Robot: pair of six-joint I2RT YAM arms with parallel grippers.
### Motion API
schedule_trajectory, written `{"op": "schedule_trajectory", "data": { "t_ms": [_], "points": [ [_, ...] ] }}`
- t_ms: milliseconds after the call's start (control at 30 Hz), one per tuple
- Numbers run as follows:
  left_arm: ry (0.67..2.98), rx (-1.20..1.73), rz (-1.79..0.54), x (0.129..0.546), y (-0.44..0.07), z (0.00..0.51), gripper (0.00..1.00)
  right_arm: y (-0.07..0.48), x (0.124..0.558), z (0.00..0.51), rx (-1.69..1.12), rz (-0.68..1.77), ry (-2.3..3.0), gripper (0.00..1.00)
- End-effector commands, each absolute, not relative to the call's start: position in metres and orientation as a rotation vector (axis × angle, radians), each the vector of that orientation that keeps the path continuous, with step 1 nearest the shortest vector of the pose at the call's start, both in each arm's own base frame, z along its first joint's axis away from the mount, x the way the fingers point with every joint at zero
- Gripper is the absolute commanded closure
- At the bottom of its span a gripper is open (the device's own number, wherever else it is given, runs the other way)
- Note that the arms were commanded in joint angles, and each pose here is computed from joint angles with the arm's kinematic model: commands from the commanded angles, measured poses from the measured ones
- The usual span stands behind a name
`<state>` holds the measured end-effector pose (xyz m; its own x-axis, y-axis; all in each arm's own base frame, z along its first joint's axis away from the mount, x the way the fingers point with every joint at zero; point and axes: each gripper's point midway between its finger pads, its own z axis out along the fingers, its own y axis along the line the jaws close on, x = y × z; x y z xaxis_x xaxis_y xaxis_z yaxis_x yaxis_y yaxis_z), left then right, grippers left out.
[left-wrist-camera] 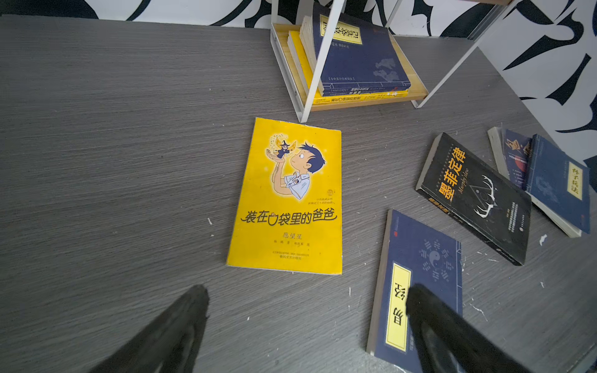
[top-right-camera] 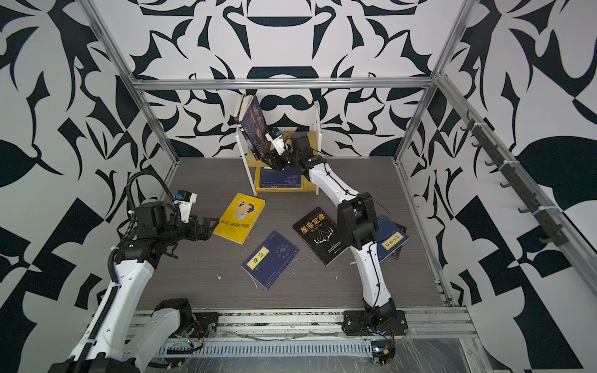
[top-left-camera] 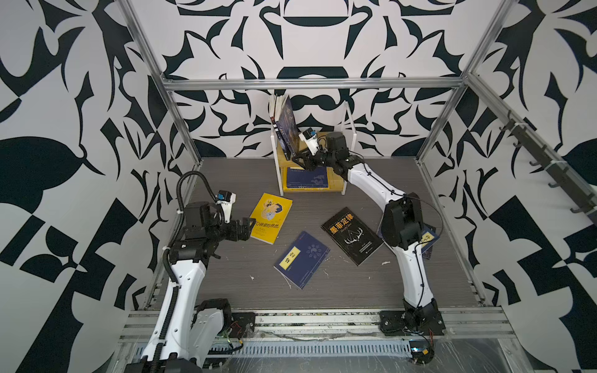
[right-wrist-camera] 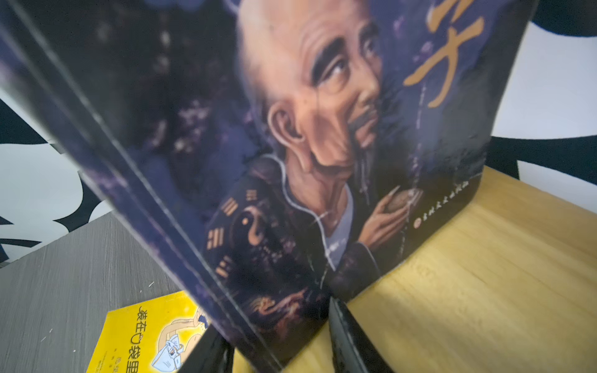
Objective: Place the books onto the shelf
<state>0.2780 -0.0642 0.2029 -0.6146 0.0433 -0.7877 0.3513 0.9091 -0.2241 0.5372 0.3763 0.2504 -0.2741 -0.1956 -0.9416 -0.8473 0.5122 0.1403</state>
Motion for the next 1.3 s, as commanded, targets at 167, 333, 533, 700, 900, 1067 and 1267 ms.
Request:
{"op": "schedule_trajectory", "data": {
  "t_ms": [167, 333, 533, 700, 900, 1067, 1267],
  "points": [
    [2.194, 0.294, -0.459, 0.275, -0.065, 0.207, 0.0, 0.388, 0.539, 0.269, -0.879, 0.898, 1.745, 0.54],
    [2.189, 0.291, -0.459, 0.275, -0.065, 0.207, 0.01, 0.39, 0.533, 0.272, -0.905, 0.927, 1.729, 0.52],
    [2.187, 0.288, -0.462, 0.275, -0.066, 0.208, 0.01, 0.386, 0.516, 0.28, -0.963, 0.921, 1.719, 0.48],
    [2.188, 0.289, -0.466, 0.275, -0.066, 0.209, 0.01, 0.372, 0.511, 0.306, -0.927, 0.86, 1.705, 0.48],
    [2.19, 0.288, -0.475, 0.275, -0.067, 0.208, 0.01, 0.341, 0.547, 0.317, -0.678, 0.642, 1.819, 0.71],
    [2.189, 0.292, -0.476, 0.274, -0.068, 0.207, 0.0, 0.314, 0.586, 0.315, -0.445, 0.45, 1.876, 0.93],
    [2.184, 0.289, -0.473, 0.274, -0.068, 0.21, 0.01, 0.305, 0.621, 0.306, -0.271, 0.381, 1.866, 0.97]
  ]
}}
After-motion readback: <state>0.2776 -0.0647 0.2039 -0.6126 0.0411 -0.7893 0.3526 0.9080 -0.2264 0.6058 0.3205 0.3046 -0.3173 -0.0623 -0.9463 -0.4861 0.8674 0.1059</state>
